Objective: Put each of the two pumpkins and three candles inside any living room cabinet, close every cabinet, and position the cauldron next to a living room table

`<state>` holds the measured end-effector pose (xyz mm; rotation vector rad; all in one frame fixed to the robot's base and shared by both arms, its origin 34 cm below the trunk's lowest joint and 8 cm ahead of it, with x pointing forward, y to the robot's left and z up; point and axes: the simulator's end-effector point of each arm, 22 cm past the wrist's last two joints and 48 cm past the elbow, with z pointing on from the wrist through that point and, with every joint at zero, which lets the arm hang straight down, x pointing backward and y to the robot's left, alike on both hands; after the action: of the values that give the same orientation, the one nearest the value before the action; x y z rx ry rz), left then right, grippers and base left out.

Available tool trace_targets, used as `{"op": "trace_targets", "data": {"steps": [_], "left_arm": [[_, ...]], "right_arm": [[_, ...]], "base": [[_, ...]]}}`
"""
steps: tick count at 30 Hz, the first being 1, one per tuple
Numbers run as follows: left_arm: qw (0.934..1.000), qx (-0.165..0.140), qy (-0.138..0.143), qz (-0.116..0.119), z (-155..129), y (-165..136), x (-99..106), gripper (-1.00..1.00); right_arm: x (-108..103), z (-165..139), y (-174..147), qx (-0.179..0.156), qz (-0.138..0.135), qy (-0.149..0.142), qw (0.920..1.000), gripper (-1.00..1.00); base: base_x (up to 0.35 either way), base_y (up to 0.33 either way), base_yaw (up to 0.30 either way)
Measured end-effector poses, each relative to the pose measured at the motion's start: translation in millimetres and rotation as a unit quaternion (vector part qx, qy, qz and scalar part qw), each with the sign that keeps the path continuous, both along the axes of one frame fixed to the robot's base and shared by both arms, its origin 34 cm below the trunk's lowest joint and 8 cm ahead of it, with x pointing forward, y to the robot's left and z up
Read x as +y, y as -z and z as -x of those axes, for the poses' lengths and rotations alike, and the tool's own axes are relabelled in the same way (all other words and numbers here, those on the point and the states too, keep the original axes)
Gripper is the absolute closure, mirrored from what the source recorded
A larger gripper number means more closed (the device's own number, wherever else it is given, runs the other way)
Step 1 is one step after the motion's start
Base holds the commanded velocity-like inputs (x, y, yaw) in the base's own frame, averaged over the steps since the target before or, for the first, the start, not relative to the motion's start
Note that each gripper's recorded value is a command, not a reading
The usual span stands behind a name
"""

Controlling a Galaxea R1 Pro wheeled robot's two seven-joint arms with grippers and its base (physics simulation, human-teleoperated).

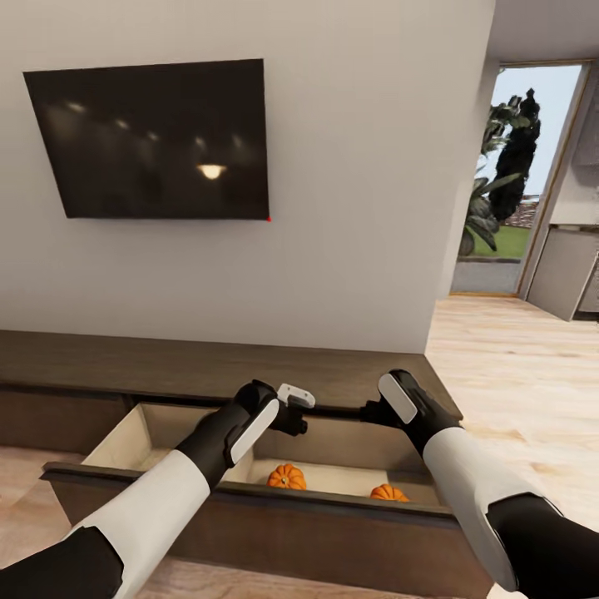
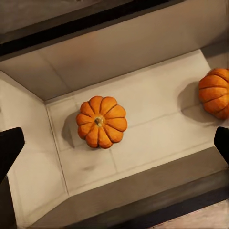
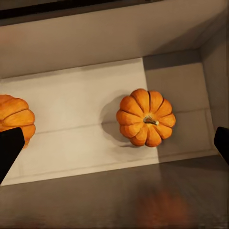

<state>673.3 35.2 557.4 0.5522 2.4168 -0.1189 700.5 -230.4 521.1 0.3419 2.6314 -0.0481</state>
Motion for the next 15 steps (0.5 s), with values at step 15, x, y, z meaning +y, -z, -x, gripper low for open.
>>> {"op": "trace_targets", "data": {"steps": [15], "left_arm": [[0.9996, -0.023, 0.012, -0.008, 13, -46, -4, -1.0]], "right_arm": [[17, 6, -27, -0.034, -0.026, -0.016, 0.9989, -1.0]], "base": [[-0.037, 0.0, 0.0]]}}
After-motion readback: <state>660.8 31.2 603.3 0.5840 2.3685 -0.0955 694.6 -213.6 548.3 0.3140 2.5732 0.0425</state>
